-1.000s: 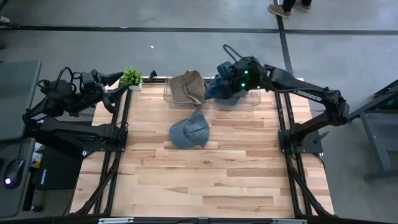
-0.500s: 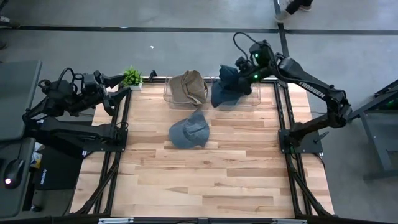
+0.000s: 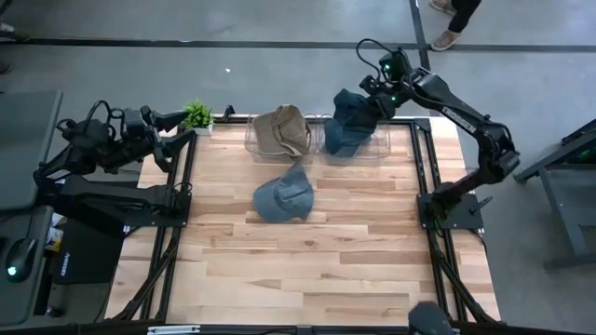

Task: Pick & Place hat
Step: Put the black cap into the right transparent bin

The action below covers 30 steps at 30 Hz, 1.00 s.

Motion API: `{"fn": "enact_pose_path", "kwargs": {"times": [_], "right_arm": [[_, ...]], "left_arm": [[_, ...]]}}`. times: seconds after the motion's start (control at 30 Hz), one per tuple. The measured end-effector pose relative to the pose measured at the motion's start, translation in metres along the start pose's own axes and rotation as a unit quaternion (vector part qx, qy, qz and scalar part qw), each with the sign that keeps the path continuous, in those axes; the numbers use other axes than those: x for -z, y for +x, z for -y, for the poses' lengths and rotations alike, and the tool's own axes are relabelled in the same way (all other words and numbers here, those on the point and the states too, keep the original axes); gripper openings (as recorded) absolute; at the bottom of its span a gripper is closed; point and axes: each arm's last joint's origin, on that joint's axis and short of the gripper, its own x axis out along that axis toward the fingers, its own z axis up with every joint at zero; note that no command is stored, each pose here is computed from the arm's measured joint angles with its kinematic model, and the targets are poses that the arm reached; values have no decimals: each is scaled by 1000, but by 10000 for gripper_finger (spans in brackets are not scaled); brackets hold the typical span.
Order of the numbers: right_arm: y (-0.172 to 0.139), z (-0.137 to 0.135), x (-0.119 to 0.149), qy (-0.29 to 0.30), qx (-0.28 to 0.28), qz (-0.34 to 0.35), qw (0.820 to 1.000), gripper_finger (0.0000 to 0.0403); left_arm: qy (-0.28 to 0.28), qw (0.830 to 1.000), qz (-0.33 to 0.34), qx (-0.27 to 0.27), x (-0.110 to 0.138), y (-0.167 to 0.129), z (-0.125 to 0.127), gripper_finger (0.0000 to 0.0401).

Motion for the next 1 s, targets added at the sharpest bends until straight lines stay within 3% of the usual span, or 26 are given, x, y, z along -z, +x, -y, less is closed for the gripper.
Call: {"fn": "enact_pose_path", "kwargs": {"times": [0.4,0.63,0.8,1.0], "right_arm": [[-3,66,-9,28,-81,-6,996,0],[3,96,-7,33,-80,-8,996,0],[1,111,-2,53,-55,-10,997,0],[-11,119,13,90,64,-36,993,0]], "left_arm": [[-30,1000,-1,1,0,2,1,266],[-48,999,0,-3,0,2,1,266],[-53,999,0,-5,0,2,1,266],[-53,998,2,-14,0,2,0,266]]}}
